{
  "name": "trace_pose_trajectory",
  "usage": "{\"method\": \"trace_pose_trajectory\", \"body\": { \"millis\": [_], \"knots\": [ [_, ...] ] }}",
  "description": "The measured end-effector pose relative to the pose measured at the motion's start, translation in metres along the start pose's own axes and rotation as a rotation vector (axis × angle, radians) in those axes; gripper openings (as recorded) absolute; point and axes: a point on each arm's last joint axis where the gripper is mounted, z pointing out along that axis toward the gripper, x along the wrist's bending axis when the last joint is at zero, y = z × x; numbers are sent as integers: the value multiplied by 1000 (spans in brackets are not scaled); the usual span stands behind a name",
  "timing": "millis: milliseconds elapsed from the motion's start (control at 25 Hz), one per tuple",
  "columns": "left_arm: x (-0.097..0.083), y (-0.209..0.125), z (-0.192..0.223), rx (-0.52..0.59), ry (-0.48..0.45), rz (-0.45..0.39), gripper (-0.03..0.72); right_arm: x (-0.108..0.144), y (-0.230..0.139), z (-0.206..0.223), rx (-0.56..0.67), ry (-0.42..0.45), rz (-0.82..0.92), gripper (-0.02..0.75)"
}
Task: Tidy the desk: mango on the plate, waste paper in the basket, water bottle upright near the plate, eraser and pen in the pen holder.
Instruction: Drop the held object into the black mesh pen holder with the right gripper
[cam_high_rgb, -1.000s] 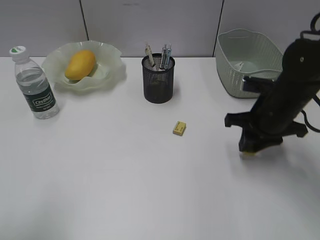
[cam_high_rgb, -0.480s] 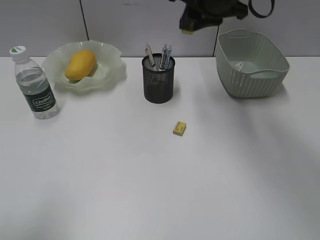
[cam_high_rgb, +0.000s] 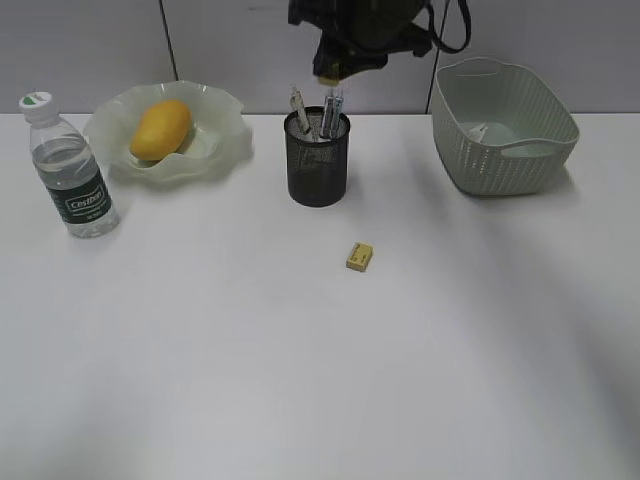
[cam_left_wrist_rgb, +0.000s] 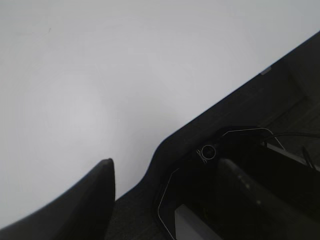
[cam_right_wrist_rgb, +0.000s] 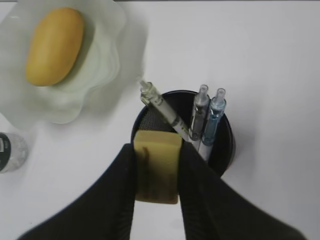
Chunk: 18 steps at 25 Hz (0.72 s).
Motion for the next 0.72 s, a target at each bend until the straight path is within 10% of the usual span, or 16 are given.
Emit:
{"method": "trace_pose_trajectory", "body": {
  "millis": [520,720],
  "knots": [
    [0,0,0,0,0,0,485,-12,-14,42,15,-13,15,223],
    [0,0,0,0,0,0,485,-12,-13,43,-2,-9,16,356]
  ]
}}
